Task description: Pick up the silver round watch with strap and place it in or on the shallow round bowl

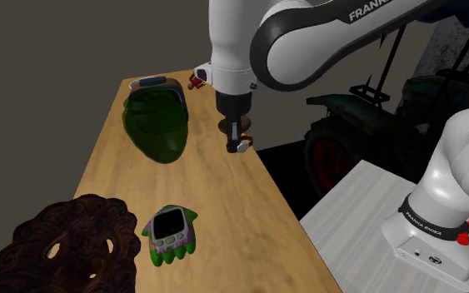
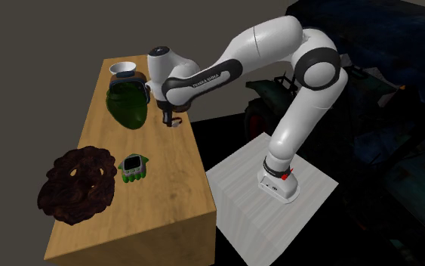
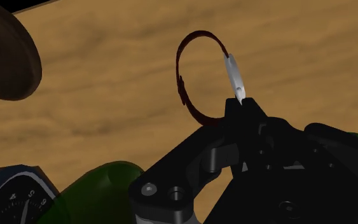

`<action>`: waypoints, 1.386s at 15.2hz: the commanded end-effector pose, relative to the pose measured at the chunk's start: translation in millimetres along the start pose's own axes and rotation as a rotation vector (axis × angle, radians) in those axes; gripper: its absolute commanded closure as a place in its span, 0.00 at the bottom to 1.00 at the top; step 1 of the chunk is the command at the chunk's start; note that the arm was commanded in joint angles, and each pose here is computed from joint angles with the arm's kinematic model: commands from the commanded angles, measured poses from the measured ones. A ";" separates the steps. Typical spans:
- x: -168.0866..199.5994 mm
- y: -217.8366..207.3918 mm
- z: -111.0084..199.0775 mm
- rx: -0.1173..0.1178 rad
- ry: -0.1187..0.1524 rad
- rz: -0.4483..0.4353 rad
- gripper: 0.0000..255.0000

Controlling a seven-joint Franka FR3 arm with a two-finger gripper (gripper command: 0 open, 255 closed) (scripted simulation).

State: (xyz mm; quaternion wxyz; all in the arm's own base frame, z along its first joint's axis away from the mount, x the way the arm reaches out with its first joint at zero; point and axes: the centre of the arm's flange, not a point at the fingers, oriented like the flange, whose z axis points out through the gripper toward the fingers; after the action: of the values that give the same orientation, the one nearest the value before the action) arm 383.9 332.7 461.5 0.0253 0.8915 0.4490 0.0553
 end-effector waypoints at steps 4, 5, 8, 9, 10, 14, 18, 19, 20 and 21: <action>1.1 52.7 -1.8 0.000 0.000 0.000 1.00; 1.6 65.9 -1.4 0.000 0.000 0.000 1.00; 3.0 105.4 -0.2 0.000 0.000 0.000 1.00; 3.5 118.6 0.3 0.000 0.000 0.000 1.00; 4.0 131.8 0.7 0.000 0.000 0.000 1.00; 5.9 184.6 2.3 0.000 0.000 0.000 1.00; 7.8 237.3 3.9 0.000 0.000 0.000 1.00; 8.3 250.5 4.3 0.000 0.000 0.000 1.00; 8.9 267.9 4.9 0.000 0.000 0.000 1.00; 8.5 267.4 10.1 0.000 0.000 0.000 1.00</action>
State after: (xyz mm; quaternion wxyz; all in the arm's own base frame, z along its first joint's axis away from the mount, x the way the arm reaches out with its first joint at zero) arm 594.7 183.3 480.8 0.0252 0.8917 0.4486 0.0551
